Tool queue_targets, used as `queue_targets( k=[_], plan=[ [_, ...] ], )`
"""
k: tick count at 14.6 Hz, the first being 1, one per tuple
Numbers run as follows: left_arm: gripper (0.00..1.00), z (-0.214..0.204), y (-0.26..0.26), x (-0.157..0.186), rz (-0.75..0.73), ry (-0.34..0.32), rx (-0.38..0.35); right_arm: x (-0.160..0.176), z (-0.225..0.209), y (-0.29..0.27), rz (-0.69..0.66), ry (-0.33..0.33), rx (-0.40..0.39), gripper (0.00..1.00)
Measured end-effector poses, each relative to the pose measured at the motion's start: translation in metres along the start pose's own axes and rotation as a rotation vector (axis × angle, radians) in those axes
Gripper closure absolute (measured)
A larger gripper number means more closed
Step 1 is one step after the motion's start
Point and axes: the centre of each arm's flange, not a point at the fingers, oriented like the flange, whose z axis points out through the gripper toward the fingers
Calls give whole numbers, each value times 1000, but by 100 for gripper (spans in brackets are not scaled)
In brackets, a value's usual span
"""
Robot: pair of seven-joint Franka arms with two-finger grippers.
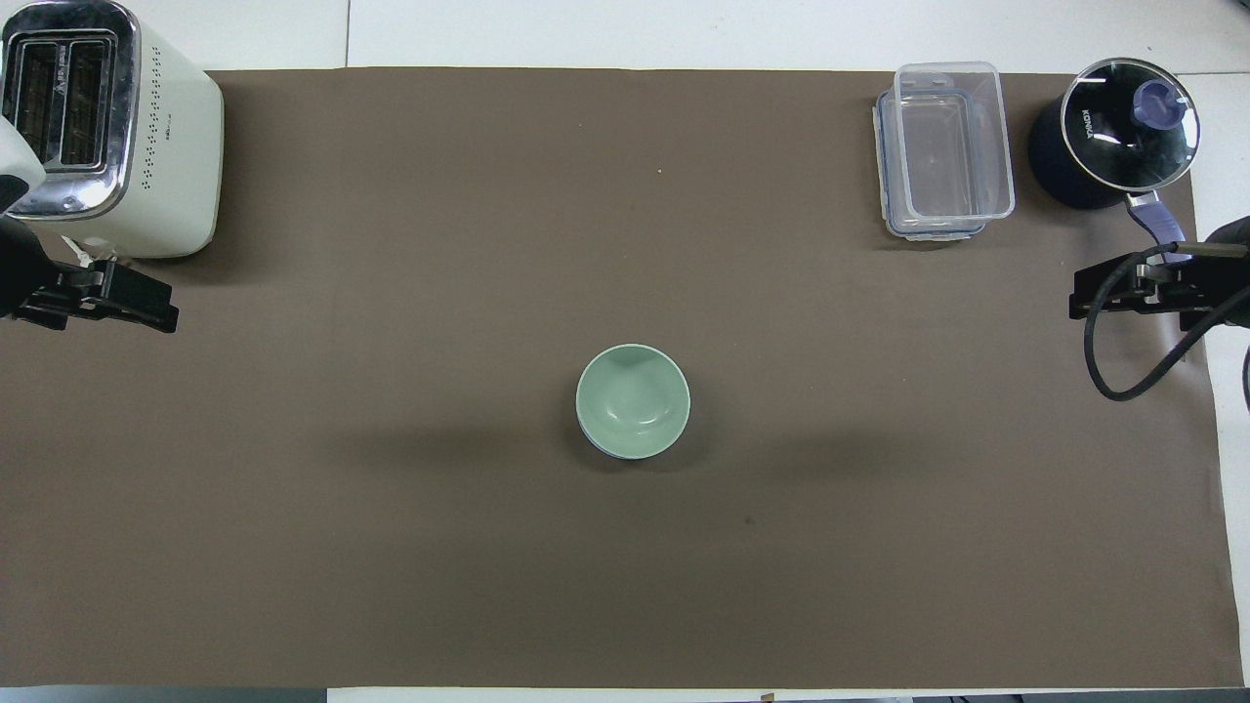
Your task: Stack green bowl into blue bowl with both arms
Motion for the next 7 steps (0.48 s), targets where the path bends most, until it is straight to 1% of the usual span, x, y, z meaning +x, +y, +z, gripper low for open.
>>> queue_targets(
  k=[3,7],
  plan=[
    [0,0,0,0,0,0,0,-1,-7,-6,-7,10,-5,0],
    [0,0,0,0,0,0,0,0,-5,-5,11,7,-5,0]
  ],
)
